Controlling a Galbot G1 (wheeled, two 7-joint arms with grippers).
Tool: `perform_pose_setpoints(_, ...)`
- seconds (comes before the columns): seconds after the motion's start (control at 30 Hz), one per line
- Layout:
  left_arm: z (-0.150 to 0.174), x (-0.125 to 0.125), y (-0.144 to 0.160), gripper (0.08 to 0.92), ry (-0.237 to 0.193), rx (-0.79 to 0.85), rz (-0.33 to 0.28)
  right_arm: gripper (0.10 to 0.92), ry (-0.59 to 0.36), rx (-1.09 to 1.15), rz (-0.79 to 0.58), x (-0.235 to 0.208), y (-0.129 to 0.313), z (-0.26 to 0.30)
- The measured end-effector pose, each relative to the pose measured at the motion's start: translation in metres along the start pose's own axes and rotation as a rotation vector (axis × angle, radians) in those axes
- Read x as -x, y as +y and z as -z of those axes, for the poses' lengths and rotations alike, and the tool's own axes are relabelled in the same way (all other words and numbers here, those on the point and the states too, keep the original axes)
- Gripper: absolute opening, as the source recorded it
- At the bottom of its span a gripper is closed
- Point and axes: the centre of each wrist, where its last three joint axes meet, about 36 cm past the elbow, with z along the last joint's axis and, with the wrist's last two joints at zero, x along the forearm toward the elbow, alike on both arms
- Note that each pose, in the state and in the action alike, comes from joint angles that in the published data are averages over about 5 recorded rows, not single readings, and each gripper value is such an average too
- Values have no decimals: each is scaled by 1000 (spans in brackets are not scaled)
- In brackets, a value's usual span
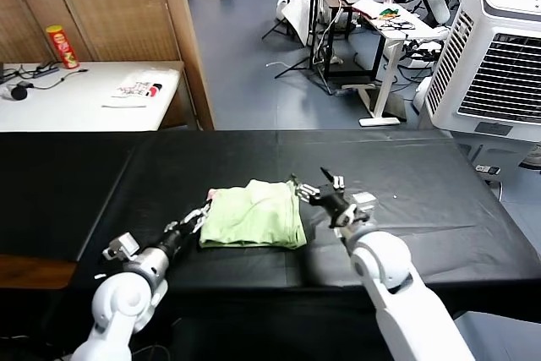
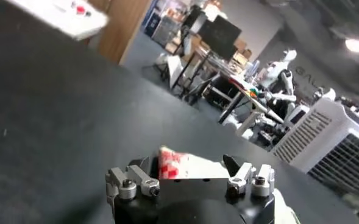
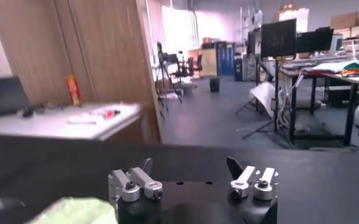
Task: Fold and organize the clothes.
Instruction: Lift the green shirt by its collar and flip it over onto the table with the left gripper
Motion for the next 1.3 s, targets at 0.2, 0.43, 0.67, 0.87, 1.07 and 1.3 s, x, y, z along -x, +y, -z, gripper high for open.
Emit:
perform_pose_setpoints(0.2,-6,6,5,798,31,-71,-17,798,-25,14,5,-13,0,7)
perform_pose_setpoints(0.43,-10,12,10,784,52,-113,-22,798,-40,18,10,-18,1,10)
perform_pose_setpoints(0.67,-10,19,13,489,65,-156,-31,798,-42,23,9,-23,0,9)
perform_pose_setpoints(0.87,-10,23,10,180,70,-139,-32,798,-34,19,-16,-29,-5,7)
perform_pose_setpoints(1.07,-1,17,5,157,43,25,23,798,29,-36,-102,-32,-14,0)
perform_pose_setpoints(1.3,32,-5,6,153,-2,290,133,798,94,-109,-168,-32,-20,-12)
